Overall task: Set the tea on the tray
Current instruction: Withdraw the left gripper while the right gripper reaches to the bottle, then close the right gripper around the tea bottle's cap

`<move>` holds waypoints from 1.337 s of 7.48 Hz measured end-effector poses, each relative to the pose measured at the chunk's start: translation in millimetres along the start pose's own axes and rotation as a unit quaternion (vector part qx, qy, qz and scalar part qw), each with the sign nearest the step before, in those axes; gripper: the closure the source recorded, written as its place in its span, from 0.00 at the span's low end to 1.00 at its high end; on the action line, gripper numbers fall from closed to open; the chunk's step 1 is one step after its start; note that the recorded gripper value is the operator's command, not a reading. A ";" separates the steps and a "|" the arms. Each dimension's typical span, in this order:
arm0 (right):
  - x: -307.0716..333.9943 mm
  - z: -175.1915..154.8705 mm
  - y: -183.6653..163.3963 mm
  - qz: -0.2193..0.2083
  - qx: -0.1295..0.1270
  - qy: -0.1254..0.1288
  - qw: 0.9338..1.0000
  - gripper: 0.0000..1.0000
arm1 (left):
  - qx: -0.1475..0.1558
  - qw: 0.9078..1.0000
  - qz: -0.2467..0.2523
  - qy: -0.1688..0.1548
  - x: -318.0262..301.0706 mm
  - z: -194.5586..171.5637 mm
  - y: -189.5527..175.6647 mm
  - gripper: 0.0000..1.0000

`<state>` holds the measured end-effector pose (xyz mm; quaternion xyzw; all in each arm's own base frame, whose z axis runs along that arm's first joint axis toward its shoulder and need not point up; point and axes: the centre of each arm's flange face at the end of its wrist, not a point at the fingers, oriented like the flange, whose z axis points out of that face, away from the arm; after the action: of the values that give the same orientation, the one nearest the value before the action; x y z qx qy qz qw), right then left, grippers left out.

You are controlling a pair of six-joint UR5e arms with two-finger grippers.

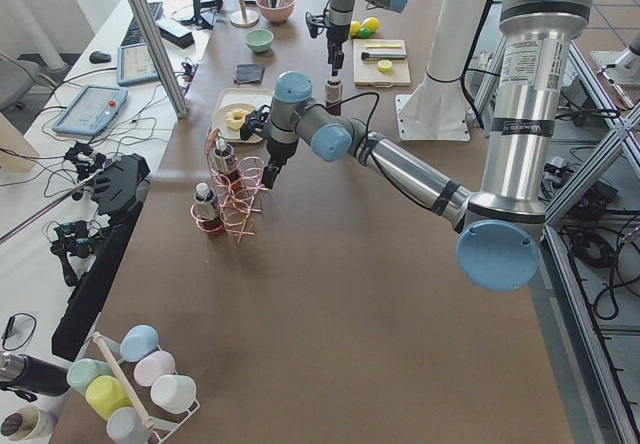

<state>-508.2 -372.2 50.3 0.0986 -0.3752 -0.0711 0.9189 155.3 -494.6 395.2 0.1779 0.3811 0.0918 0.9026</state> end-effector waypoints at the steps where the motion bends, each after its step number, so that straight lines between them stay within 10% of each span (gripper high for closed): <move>1: 0.2 6.9 -0.2 -0.001 -0.004 0.006 1.000 0.27 | 0.000 1.000 0.000 0.000 0.1 0.5 -0.4 0.03; 4: -2.5 20.2 2.4 -0.001 -0.007 0.006 1.000 0.38 | -0.001 1.000 -0.002 -0.001 -0.5 1.6 -0.7 0.03; 7: -3.0 25.6 6.8 -0.002 -0.006 -0.003 1.000 1.00 | -0.001 1.000 -0.003 -0.001 -1.2 1.4 0.0 0.02; 10: -3.0 23.4 7.3 0.000 -0.006 -0.006 1.000 1.00 | -0.001 1.000 -0.005 -0.002 -2.2 0.5 2.0 0.02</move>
<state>-526.4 -367.6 66.3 0.0927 -0.3798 -0.0741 0.9174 154.0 -493.5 397.7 0.1755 0.3804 0.0876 0.9038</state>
